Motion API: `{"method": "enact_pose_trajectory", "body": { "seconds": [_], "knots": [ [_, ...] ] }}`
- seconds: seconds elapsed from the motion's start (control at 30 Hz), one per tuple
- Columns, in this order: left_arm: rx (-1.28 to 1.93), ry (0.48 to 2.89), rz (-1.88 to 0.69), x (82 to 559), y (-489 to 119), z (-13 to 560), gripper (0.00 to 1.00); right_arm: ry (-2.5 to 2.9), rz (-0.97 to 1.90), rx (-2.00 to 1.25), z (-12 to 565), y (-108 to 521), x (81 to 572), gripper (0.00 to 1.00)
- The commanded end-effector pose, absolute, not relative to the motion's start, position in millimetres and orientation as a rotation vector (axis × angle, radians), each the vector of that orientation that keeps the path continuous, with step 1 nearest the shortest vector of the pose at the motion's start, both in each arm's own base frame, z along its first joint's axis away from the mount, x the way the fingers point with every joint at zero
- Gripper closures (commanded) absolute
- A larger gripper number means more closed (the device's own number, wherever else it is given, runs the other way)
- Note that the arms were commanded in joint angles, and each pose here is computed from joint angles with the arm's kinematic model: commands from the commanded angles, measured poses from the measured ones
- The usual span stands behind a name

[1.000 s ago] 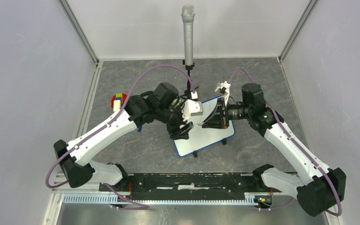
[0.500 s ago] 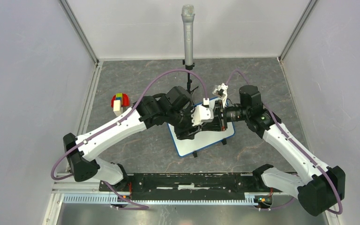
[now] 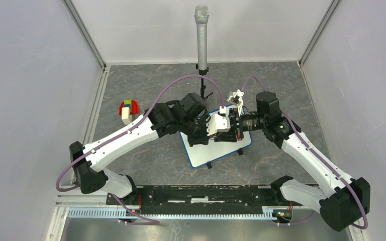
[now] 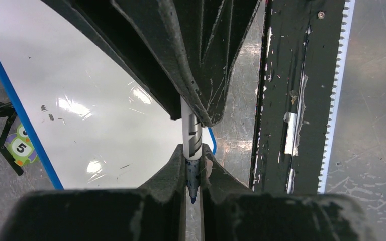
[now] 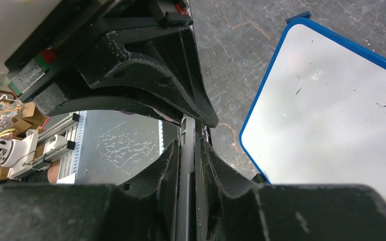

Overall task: Write a sentence on the whiteboard
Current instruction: Pass from the right arm to the left, then pass from the left arm to the right

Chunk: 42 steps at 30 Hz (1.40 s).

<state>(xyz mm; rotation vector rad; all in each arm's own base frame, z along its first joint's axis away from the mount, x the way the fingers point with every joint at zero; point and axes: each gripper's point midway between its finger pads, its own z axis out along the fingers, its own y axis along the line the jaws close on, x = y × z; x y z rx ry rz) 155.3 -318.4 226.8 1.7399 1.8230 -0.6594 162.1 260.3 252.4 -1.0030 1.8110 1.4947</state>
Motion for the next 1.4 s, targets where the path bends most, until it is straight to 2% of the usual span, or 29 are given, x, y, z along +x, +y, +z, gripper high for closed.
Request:
{"method": "enact_pose_trajectory", "body": {
  "seconds": [0.0,0.1,0.6,0.73,1.07,1.1,1.13,1.27,1.37],
  "knots": [
    [1.756,1.738,-0.674,155.0,-326.5,238.4,0.97,1.76,1.473,-1.015,263.0,262.6,166.0,0.71],
    [1.735,1.778,-0.66,158.0,-326.3,233.6,0.97,1.762,1.465,-1.008,264.6,262.8,167.4,0.66],
    [1.727,1.789,-0.638,160.9,-324.9,231.2,0.98,1.763,1.48,-1.002,264.8,262.0,164.9,0.55],
    [1.72,1.797,-0.629,161.5,-323.1,230.3,0.98,1.754,1.496,-1.007,264.9,262.0,162.0,0.65],
    [1.734,1.788,-0.633,161.9,-325.3,229.3,0.98,1.752,1.509,-1.014,264.0,261.7,159.6,1.0],
    [1.735,1.79,-0.631,161.7,-324.5,228.9,0.95,1.749,1.51,-1.016,265.0,261.6,159.1,1.0],
    [1.733,1.794,-0.628,161.4,-323.2,229.6,0.87,1.748,1.51,-1.015,265.5,261.7,159.3,1.0],
    [1.69,1.808,-0.633,163.6,-312.8,238.5,0.41,1.753,1.468,-1.021,266.8,260.0,164.1,1.0],
    [1.575,1.848,-0.677,174.9,-301.3,255.2,0.28,1.751,1.403,-1.037,269.4,255.4,170.1,1.0]
  ]
}}
